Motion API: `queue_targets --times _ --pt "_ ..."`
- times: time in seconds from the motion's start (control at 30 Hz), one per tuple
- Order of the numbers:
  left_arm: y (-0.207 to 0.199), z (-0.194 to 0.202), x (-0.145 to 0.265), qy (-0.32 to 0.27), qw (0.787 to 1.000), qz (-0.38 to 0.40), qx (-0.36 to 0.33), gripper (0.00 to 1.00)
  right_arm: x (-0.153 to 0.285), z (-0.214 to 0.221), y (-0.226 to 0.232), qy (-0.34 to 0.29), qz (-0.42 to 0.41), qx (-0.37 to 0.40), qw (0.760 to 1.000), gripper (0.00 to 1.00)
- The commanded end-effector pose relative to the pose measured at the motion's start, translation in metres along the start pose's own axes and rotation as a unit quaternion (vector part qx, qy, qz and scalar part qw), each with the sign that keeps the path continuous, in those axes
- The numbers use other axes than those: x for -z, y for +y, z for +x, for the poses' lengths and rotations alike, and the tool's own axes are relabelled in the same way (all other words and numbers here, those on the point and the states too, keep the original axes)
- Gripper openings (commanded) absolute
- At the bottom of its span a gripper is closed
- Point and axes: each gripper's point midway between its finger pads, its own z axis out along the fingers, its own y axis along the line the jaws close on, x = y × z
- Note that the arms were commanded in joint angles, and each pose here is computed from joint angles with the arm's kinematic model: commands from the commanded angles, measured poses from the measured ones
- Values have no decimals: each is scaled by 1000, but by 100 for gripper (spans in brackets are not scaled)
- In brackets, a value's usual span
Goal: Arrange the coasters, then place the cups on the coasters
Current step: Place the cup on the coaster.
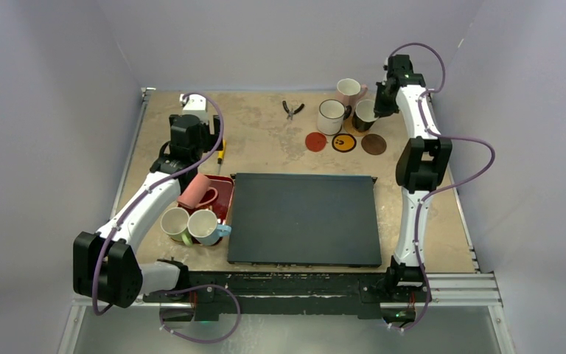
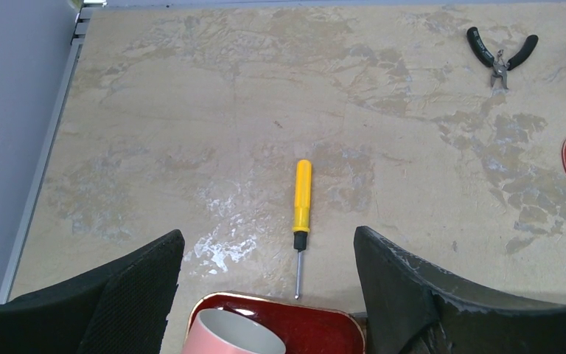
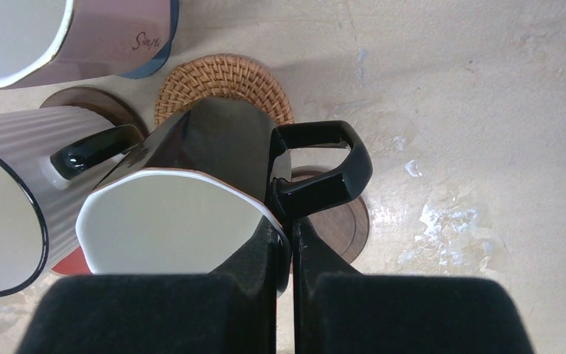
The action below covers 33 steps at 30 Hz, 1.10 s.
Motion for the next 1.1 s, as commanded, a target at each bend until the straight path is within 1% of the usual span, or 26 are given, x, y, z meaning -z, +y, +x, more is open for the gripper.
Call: queue_targets --times 0.0,0.37,0.87,0.97,1.07 --pt "-1 -9 -2 -14 1000 4 7 81 28 -39 18 -64 -29 -3 998 0" --pt "-2 -8 -3 -13 1000 6 7 81 27 -39 21 -63 -31 0 998 0" --pt "-3 -8 -3 -12 1000 8 8 81 18 -31 20 -47 -28 0 998 0" --pt "-3 -7 -3 -10 1000 9 8 80 16 -28 23 -42 -39 0 998 0" --pt "-3 -7 -4 -10 1000 8 8 80 14 -27 24 -39 -41 0 998 5"
